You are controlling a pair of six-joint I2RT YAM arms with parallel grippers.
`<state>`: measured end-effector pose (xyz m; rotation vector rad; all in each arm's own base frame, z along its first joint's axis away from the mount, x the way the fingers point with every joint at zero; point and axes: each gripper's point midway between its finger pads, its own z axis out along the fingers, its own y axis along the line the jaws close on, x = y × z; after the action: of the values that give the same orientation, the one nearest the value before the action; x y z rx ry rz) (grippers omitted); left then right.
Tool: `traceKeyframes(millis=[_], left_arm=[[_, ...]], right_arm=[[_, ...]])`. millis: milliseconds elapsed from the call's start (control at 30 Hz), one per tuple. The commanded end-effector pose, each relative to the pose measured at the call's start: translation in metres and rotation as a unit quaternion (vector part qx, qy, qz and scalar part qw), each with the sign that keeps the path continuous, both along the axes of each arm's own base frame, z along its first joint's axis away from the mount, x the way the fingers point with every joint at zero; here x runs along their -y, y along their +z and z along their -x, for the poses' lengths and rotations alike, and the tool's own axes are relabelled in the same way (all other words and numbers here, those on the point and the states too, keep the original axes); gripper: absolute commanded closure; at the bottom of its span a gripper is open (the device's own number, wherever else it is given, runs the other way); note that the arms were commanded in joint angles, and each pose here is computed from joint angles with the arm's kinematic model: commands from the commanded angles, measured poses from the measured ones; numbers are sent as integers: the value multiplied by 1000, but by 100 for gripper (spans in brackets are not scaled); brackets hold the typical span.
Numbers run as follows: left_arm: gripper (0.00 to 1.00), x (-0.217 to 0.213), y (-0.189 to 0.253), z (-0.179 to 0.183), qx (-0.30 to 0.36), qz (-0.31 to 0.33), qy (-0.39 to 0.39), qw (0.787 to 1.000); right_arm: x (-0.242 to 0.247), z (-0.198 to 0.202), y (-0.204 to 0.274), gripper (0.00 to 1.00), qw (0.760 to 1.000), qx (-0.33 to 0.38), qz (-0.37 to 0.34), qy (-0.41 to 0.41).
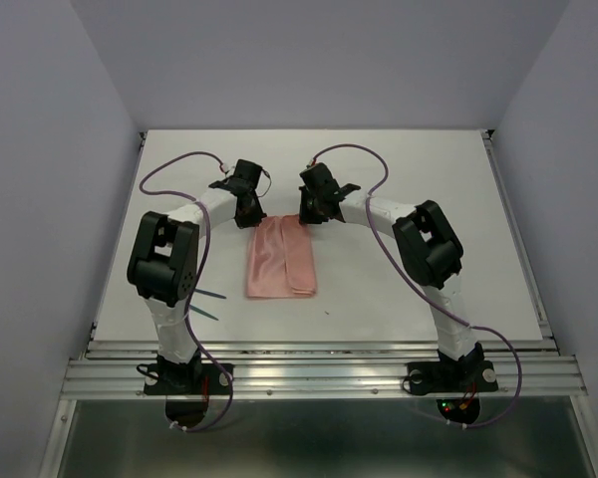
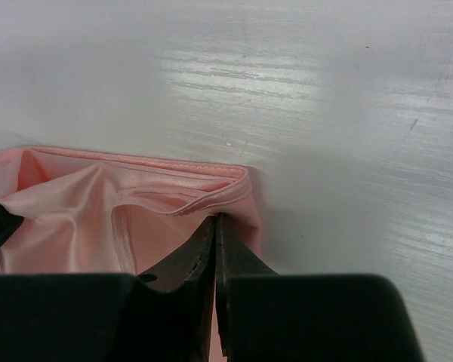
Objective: Fold the napkin into a case and place the utensils inside
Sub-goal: Pick up the 2/3-rectangle-folded napkin from the center of the board.
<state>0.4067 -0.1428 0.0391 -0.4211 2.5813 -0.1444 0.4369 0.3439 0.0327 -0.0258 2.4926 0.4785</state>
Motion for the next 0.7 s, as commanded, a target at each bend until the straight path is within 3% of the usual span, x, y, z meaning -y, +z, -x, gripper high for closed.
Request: traceKeyframes(millis=[0, 667], left_arm=[[100, 18, 45, -3, 38, 23, -7, 999], [100, 72, 74, -3, 43, 112, -48, 992]], right_arm=[[3, 7, 6, 93, 1000, -11, 12, -1], [-3, 8, 3, 93, 1000, -19, 5, -11]])
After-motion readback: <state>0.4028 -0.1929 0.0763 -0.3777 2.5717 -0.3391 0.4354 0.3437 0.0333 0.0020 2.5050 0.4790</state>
